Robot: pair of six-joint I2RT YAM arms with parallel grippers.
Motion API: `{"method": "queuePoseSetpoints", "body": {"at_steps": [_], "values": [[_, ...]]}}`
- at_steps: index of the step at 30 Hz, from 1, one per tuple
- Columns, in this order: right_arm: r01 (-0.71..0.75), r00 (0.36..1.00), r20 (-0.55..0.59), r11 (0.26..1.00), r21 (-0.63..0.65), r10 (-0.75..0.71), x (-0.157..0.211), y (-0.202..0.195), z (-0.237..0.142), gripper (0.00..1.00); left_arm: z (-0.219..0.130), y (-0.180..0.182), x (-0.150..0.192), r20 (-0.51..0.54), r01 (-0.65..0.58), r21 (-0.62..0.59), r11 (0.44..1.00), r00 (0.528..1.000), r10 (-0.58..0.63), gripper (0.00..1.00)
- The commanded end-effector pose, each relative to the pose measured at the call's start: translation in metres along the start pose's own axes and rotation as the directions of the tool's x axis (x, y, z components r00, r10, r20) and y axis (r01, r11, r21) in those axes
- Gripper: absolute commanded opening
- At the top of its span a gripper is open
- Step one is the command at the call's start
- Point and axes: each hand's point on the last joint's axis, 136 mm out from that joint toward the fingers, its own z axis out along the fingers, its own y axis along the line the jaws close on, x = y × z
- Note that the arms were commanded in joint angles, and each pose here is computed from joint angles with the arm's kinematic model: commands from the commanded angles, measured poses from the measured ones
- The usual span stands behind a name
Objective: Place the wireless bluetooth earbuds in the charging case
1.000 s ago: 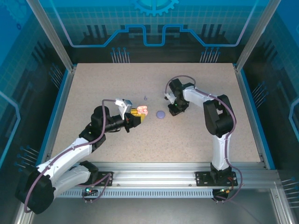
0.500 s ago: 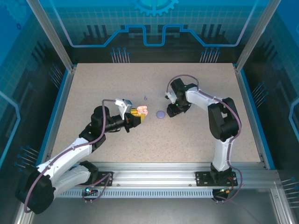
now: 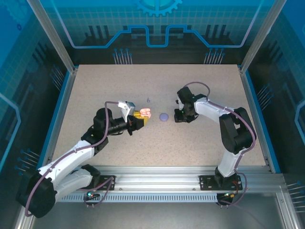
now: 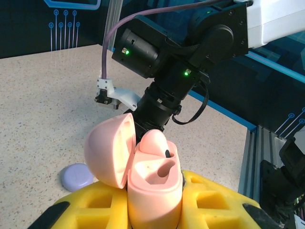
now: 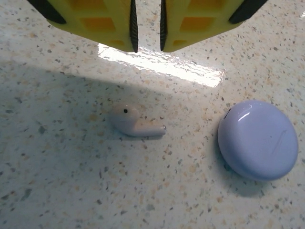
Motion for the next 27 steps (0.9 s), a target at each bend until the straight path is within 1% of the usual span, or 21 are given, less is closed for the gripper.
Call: {"method": "queuePoseSetpoints", "body": {"at_steps": [1, 8, 14, 22, 27], "values": [[-0.046, 0.999, 0.010, 0.999, -0.017, 0.047, -0.003, 0.005, 0.008, 0.17, 0.002, -0.003, -0.007, 0.020, -0.030, 0.010, 1.000, 0.999, 0.029, 0.00], [-0.067, 0.998, 0.002, 0.996, 0.061, 0.067, -0.008, -0.008, 0.020, 0.12, 0.001, -0.003, -0.005, 0.019, -0.027, 0.009, 1.000, 0.999, 0.026, 0.00], [-0.066, 0.998, -0.012, 0.991, 0.114, 0.068, -0.014, -0.015, 0.029, 0.11, 0.001, -0.002, -0.004, 0.017, -0.025, 0.005, 1.000, 1.000, 0.025, 0.00], [-0.017, 0.999, -0.023, 0.969, 0.247, 0.023, -0.029, -0.034, 0.034, 0.11, -0.002, -0.002, -0.003, 0.017, -0.033, -0.003, 0.999, 0.999, 0.033, 0.00], [0.022, 0.999, -0.036, 0.965, 0.261, -0.013, -0.038, -0.033, 0.033, 0.12, -0.003, -0.003, -0.003, 0.018, -0.033, -0.005, 0.999, 0.999, 0.033, 0.00]]}}
